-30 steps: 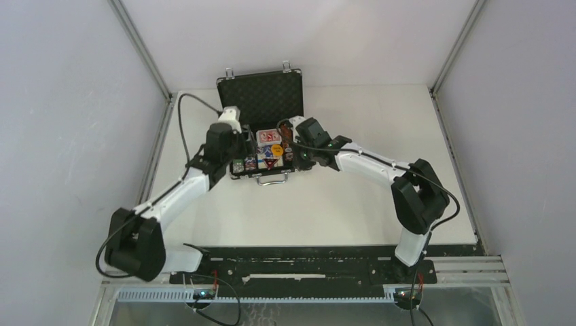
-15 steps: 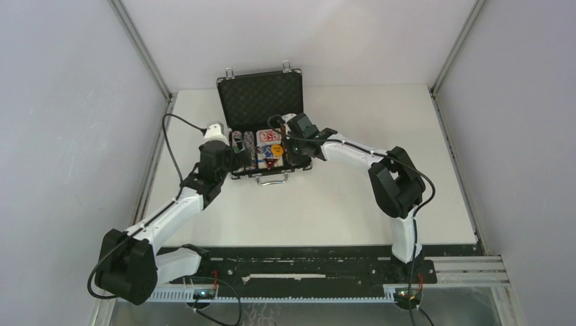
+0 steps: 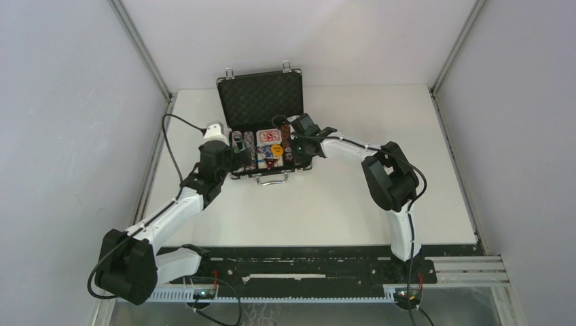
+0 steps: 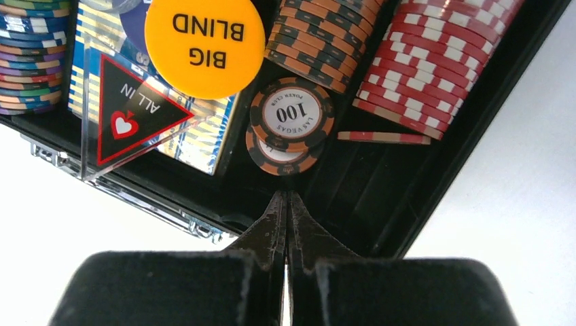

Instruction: Pack up texas hold em set

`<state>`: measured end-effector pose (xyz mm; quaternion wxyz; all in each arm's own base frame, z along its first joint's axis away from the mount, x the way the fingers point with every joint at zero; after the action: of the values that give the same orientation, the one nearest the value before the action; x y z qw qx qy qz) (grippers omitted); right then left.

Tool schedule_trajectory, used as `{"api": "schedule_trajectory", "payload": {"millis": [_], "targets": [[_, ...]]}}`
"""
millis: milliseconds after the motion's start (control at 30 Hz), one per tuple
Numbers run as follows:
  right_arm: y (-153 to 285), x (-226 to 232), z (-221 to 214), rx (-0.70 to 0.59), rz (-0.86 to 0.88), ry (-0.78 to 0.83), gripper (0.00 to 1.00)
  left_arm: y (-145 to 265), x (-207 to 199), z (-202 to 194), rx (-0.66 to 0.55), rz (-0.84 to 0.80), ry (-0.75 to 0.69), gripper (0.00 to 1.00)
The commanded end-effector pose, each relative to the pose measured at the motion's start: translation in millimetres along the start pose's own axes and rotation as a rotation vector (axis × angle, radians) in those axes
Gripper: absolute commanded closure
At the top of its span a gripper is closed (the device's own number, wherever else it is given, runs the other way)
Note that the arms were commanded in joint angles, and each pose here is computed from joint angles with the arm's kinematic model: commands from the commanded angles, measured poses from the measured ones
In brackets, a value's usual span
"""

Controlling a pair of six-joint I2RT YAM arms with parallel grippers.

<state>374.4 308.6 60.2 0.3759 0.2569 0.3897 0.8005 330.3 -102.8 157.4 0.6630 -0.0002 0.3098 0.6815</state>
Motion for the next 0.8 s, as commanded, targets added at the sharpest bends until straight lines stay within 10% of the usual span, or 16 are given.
{"api": "schedule_trajectory", "payload": {"millis": [0,767], "targets": [[-1,-5,14,-0.036,-0.002,0.002,1.00,-1,-4,11,-0.045,-0.005,0.020,0.05],[-15,-18,51,-0.095,-0.041,-0.012,1.00,-6,-7,5,-0.013,-0.018,0.010,0.04]]}}
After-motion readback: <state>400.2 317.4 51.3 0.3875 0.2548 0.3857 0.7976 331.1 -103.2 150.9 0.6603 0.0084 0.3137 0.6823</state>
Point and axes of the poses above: each gripper's point midway between its finger pads, its own y axis back along the fingers, its own x axis along the line the jaws close on, z = x × y, the point moved 2 cm from there along y, back along the fingers, and after that the axes turned 8 degrees about y, right-handed, at the moved point
